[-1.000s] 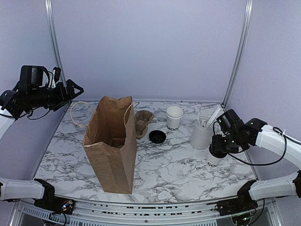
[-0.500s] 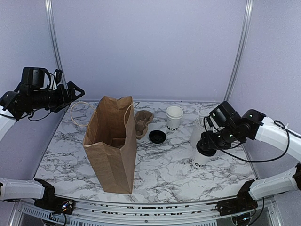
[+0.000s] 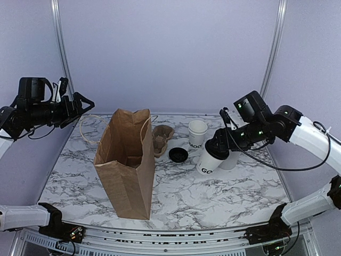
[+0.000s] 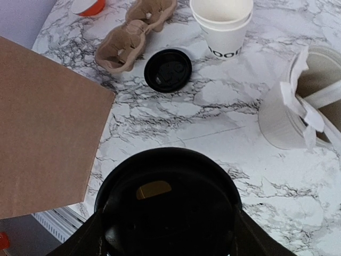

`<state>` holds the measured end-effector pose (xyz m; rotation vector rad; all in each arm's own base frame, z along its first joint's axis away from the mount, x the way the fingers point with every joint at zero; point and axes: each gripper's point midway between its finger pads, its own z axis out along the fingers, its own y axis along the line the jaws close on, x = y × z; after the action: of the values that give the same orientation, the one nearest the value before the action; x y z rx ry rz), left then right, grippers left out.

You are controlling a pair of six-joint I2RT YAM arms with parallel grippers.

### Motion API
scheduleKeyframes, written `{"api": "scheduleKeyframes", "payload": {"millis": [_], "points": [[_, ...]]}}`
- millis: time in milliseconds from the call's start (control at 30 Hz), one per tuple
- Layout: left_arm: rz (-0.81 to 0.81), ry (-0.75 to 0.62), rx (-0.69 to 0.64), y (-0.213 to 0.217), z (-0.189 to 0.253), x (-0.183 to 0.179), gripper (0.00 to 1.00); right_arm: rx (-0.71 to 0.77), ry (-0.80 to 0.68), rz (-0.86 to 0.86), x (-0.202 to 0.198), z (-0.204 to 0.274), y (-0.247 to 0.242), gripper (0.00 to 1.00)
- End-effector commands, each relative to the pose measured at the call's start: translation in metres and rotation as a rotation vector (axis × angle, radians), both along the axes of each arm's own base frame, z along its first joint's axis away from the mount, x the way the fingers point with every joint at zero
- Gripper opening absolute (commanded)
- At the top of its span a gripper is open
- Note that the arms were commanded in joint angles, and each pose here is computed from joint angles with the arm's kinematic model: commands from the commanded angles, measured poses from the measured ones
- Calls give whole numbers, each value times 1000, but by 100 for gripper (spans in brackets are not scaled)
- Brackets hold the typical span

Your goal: Pack the takeout coffee

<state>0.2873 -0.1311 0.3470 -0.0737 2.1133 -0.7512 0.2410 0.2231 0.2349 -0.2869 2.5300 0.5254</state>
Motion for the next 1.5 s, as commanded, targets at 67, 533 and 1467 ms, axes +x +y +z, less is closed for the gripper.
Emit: {"api": "scheduleKeyframes", "payload": {"millis": [67, 533, 1467], "points": [[-121, -66, -69, -14, 24, -23, 99, 90, -119, 79, 19, 57, 31, 61], [-272, 49, -57, -42, -14, -61, 86, 152, -374, 102, 69, 171, 65, 60], [-374, 144, 81, -89, -38, -73, 33, 326, -533, 296, 64, 247, 131, 57]]}}
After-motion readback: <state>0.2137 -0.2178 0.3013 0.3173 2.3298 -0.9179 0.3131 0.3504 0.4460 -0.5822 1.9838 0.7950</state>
